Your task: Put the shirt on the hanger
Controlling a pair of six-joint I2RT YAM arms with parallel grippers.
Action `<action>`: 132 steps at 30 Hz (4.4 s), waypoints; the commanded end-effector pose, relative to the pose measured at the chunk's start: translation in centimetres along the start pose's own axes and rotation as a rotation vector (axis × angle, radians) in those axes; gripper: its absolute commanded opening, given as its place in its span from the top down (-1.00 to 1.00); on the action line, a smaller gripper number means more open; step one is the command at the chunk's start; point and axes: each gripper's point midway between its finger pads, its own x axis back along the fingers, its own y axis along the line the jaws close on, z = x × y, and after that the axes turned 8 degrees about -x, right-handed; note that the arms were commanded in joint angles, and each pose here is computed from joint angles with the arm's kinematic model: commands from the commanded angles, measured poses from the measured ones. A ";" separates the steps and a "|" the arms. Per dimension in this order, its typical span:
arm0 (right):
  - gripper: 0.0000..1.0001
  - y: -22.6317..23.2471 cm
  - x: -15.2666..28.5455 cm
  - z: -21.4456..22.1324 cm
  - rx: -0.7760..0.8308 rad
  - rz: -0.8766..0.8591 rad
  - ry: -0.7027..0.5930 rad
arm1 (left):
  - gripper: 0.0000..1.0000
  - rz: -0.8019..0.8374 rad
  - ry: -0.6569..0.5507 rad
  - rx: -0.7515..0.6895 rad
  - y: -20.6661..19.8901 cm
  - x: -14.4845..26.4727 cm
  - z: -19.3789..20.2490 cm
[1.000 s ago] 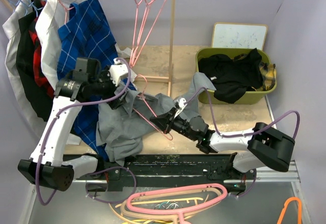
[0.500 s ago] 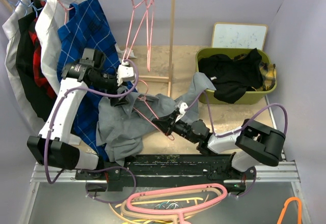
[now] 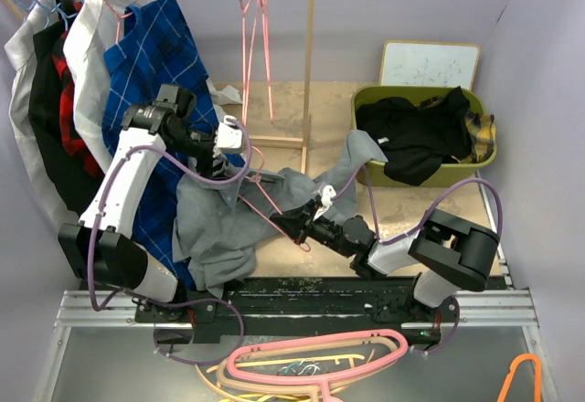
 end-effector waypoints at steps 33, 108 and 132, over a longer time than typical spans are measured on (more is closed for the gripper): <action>0.67 2.4 0.2 -6.8 0.008 -0.057 -0.235 | 1.00 0.012 -0.176 0.039 -0.9 -0.9 -4.5; -0.74 2.9 -1.3 -13.6 -0.390 -0.114 -0.527 | 1.00 -0.297 -0.254 0.253 1.5 8.3 -11.0; 1.00 -4.3 4.6 -12.3 -0.380 0.023 -0.451 | 1.00 -0.322 0.049 -0.133 2.3 10.8 -9.9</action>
